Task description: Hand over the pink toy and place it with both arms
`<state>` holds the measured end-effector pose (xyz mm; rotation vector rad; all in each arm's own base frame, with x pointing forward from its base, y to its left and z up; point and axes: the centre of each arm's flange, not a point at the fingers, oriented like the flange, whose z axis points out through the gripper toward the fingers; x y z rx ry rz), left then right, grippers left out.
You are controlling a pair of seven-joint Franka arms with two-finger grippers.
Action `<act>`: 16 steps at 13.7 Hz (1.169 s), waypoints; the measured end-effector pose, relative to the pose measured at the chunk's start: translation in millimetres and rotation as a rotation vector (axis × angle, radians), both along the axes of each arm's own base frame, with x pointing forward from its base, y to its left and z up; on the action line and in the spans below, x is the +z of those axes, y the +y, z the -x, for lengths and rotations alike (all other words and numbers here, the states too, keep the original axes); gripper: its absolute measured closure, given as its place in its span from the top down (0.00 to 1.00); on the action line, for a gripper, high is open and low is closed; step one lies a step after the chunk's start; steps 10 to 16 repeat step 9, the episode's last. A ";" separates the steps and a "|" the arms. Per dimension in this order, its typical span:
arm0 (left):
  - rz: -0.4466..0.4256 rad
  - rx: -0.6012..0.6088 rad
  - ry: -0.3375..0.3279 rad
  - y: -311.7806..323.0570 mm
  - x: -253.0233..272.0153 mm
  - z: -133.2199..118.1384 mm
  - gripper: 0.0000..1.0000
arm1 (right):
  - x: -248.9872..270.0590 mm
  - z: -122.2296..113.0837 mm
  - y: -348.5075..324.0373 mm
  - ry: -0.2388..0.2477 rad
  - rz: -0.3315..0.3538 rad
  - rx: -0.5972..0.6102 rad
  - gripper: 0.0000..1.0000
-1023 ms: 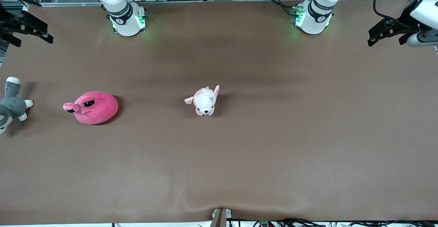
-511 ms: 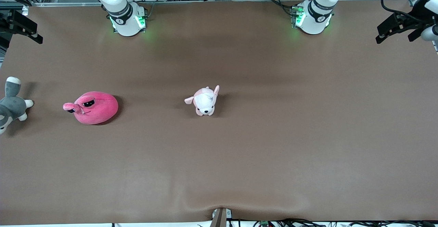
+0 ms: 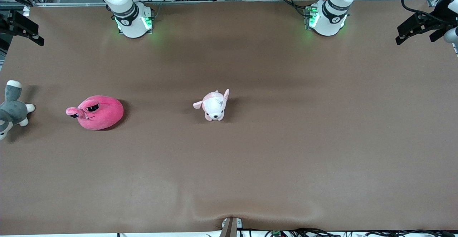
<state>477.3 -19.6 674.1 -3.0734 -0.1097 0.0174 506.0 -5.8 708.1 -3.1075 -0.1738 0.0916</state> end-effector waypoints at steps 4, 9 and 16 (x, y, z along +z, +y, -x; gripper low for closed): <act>-0.007 -0.011 -0.002 1.9 2.0 -1.3 1.00 | 0.0 0.0 -0.3 0.000 0.002 0.000 1.00; -0.006 -0.006 0.009 4.4 0.6 -1.0 1.00 | -0.1 0.0 -0.4 0.000 0.003 -0.001 1.00; -0.006 -0.006 0.009 4.4 0.6 -1.0 1.00 | -0.1 0.0 -0.4 0.000 0.003 -0.001 1.00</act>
